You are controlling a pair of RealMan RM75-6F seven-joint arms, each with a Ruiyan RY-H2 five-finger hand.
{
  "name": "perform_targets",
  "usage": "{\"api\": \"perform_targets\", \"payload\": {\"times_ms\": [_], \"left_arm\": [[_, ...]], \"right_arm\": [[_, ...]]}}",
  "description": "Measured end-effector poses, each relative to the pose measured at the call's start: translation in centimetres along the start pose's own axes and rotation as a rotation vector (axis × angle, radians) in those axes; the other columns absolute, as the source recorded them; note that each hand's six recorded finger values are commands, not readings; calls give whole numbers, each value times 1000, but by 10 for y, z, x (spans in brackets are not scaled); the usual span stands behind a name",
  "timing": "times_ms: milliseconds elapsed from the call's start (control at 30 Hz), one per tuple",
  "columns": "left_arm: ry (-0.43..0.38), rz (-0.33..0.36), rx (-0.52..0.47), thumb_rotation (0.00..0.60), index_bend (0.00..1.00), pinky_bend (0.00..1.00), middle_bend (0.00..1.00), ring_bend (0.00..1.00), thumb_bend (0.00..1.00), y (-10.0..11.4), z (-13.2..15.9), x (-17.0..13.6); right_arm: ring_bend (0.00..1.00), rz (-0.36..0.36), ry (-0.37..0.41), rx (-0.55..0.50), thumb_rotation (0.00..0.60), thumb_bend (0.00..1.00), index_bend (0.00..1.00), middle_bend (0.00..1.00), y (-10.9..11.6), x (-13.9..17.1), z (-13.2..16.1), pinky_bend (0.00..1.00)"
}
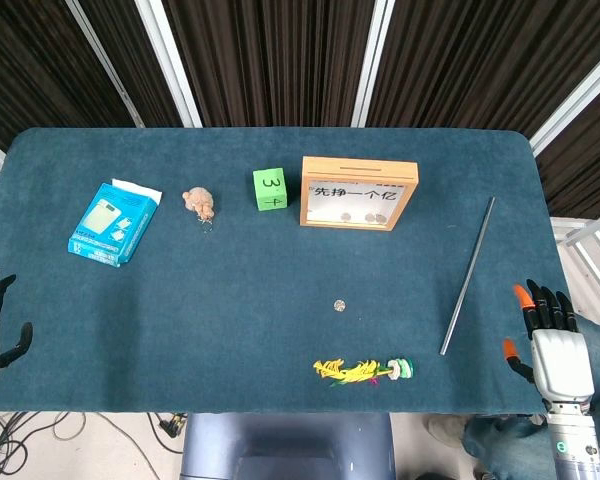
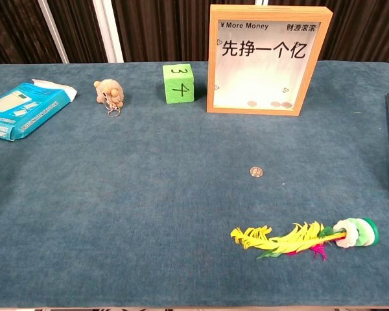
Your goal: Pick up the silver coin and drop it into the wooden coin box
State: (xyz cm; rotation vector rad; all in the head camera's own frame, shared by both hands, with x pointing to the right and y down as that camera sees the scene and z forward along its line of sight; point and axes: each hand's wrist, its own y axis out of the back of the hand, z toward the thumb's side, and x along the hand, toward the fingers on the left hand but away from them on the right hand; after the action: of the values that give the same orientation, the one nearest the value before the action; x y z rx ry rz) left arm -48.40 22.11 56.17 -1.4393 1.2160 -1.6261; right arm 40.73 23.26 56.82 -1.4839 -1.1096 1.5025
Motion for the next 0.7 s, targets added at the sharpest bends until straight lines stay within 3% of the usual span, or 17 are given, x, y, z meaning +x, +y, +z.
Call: {"api": "perform_targets", "payload": {"times_ms": [700], "left_arm": [[3, -1, -3, 600, 149, 0, 26, 40, 397, -1, 0, 0]], "right_arm": [[0, -10, 17, -4, 600, 447, 6, 10, 4, 0, -1, 0]]}}
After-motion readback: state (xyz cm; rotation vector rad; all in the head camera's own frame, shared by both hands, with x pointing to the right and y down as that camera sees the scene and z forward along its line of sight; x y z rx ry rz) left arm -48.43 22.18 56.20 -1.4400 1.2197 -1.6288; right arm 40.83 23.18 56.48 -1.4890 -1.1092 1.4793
